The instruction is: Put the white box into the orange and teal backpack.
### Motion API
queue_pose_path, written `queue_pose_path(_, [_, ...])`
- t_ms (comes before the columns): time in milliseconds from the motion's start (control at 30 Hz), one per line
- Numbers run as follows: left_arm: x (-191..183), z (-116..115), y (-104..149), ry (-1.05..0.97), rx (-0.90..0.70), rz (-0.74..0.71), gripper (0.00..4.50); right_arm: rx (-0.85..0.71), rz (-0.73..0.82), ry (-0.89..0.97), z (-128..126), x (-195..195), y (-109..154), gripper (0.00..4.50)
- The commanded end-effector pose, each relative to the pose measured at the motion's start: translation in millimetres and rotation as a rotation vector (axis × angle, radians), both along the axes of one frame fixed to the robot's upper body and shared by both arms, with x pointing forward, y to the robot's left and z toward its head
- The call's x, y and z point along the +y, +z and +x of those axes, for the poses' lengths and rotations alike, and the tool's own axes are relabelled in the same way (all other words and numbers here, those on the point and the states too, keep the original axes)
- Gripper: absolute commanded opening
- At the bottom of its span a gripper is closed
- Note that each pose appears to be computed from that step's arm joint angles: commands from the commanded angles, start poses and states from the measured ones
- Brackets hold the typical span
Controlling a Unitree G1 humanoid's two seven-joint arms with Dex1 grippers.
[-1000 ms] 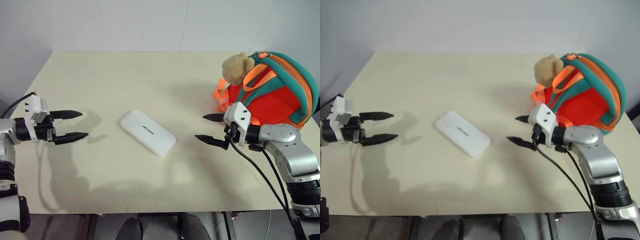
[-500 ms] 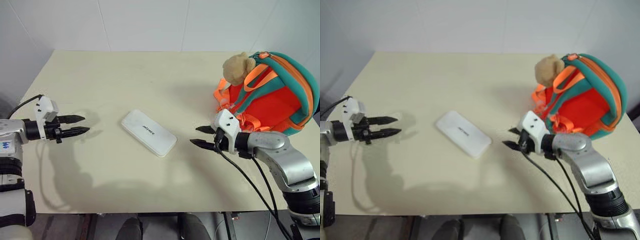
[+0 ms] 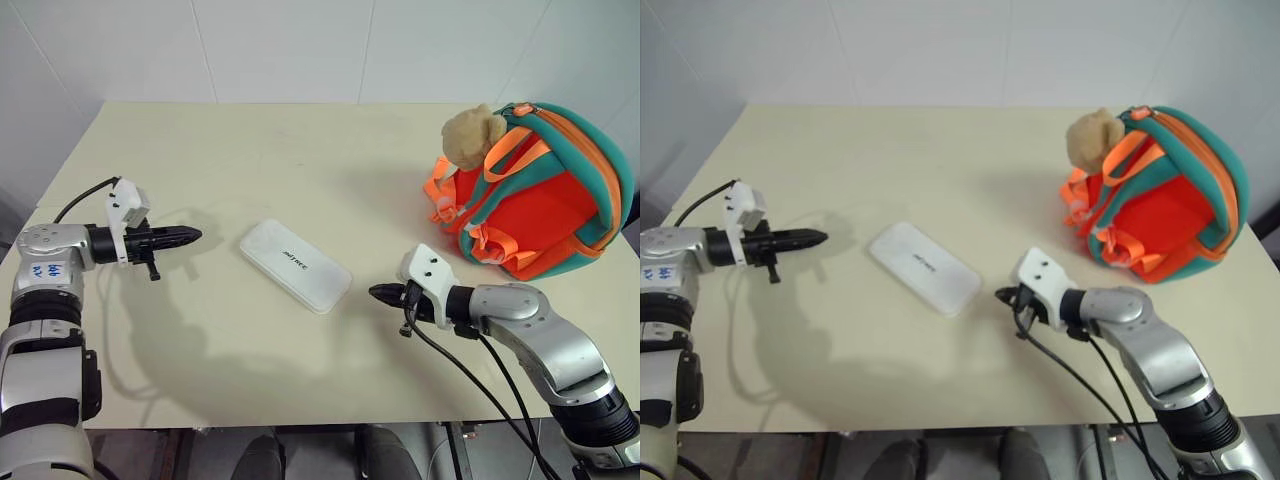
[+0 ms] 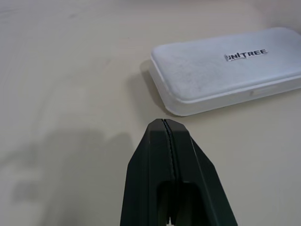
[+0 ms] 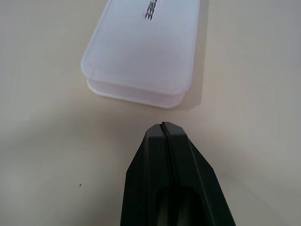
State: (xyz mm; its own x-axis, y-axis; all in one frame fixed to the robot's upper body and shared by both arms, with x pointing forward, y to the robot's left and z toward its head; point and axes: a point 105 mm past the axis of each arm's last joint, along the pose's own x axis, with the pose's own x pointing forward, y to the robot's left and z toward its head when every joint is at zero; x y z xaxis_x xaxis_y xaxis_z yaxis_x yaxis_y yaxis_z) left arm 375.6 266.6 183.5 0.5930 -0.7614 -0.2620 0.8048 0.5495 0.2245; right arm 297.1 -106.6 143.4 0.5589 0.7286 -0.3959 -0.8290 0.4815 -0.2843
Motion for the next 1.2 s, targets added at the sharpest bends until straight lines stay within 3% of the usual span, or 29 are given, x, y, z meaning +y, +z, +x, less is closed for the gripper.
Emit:
queue_pose_path(33, [-10.5, 15.1, 5.9, 0.026, -0.034, 0.019, 0.00, -0.045, 0.016, 0.005, 2.7, 10.2, 6.5, 0.12])
queue_pose_path(500, [-46.1, 51.2, -20.7, 0.164, -0.042, 0.107, 0.00, -0.091, -0.128, -0.156, 17.7, 5.8, -17.5, 0.12])
queue_pose_path(933, [-69.4, 49.2, -23.4, 0.062, -0.022, 0.083, 0.00, -0.055, -0.132, -0.050, -1.7, 35.6, -23.4, 0.12])
queue_pose_path(1200, [-69.6, 42.8, -23.5, 0.002, -0.007, 0.097, 0.00, -0.075, -0.103, -0.008, 0.9, 54.3, -18.2, 0.12])
